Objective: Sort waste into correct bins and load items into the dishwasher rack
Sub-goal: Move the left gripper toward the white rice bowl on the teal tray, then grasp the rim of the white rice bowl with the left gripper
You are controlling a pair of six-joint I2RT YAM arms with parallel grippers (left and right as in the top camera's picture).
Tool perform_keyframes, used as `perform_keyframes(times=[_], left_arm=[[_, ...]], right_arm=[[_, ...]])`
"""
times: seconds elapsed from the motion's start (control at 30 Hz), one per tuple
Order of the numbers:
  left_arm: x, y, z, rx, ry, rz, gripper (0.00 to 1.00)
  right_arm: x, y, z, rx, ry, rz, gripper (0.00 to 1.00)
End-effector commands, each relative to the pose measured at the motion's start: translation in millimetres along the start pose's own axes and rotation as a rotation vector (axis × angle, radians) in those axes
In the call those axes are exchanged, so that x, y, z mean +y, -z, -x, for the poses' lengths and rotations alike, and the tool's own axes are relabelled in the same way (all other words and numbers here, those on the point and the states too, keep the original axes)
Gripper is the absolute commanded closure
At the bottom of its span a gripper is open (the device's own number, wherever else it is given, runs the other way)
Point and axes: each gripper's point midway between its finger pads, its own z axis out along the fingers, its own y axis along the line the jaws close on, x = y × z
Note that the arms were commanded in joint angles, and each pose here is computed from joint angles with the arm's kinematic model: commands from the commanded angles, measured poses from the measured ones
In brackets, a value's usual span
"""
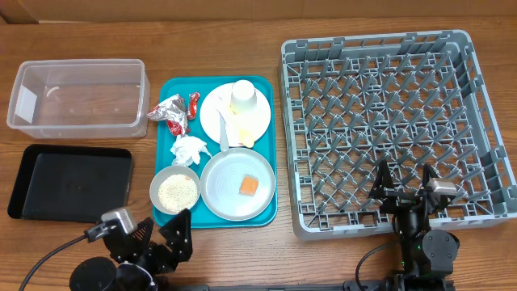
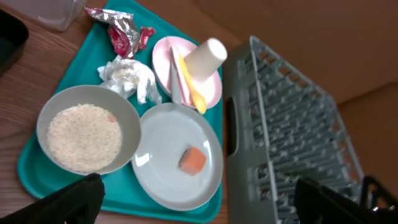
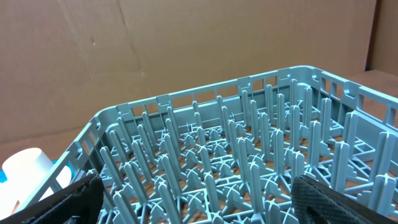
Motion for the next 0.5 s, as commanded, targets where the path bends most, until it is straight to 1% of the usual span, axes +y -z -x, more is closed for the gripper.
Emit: perform_keyframes(times=[0.0, 0.07, 0.23, 0.33, 0.4, 0.43, 0.47], left_arm=[[-8, 2, 6, -0.018, 0.050, -0.031, 0.00], [-5, 3, 8, -0.026, -0.001, -0.010, 0.00], [20, -4, 18, -0.033, 0.024, 0.157, 0.00], [46, -9, 15, 0.064, 0.057, 0.350, 0.00], [69, -7, 13, 0.151, 0.078, 0.534, 0.00], [73, -10, 11, 0.208, 0.124, 0.593, 0.00], [76, -14, 11, 0.260, 0.132, 0.632, 0.00]], right_arm=[[-1, 0, -1, -0.007, 0.007, 0.002, 0.00], [-1, 0, -1, -0.007, 0.007, 0.002, 0.00], [-1, 0, -1, -0.007, 0.007, 0.002, 0.00], [-1, 0, -1, -0.007, 0.007, 0.002, 0.00], [-1, 0, -1, -0.007, 0.007, 0.002, 0.00], [-1, 0, -1, -0.007, 0.007, 0.002, 0.00], [-1, 0, -1, -0.007, 0.007, 0.002, 0.00]])
